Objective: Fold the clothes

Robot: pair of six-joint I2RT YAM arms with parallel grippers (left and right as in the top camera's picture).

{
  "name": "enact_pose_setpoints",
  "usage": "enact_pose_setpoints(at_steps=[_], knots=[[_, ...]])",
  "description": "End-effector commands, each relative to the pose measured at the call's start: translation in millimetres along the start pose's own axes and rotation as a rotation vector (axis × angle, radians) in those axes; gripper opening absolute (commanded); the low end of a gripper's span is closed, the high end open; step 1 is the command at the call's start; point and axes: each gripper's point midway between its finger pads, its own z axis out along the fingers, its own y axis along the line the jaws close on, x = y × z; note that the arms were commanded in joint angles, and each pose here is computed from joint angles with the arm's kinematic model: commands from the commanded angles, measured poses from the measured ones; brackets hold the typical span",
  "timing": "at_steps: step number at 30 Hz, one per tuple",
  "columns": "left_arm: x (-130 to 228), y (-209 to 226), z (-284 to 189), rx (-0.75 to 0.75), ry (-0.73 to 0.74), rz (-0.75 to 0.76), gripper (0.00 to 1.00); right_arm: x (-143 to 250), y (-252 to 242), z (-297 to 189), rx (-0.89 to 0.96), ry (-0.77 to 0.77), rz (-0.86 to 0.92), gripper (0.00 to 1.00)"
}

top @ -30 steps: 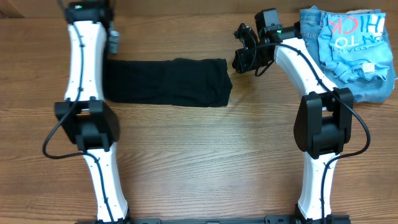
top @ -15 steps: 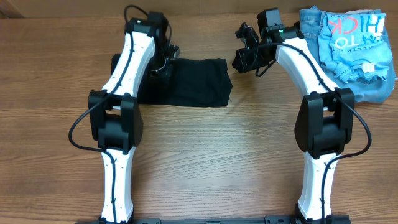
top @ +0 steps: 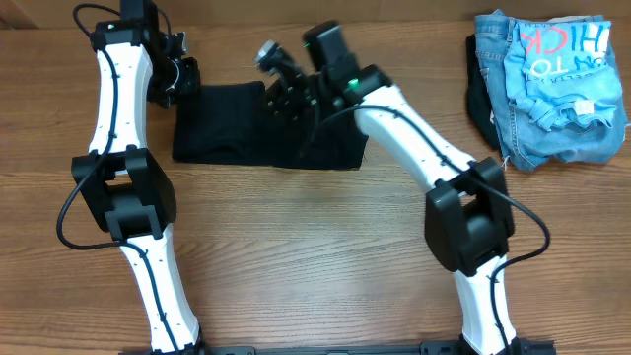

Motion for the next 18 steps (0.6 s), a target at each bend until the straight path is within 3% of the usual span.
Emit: enact_pose_setpoints(at_steps=[1,9,12,18], knots=[[0,6,0,0.018,0.001,-0.029,0.20,30,-22,37,0.148,0.094,-0.004,0.04],[-7,6,0,0.020,-0.029,-0.036,0.22,76,-39,78,0.128,0.155,0.028,0.04],[-8,6,0,0.020,-0.034,-0.035,0.34,105,-49,93,0.169,0.221,0.050,0.04],[-9,7,0,0.014,-0.038,-0.037,0.30,106,-64,89,0.252,0.233,0.044,0.04]])
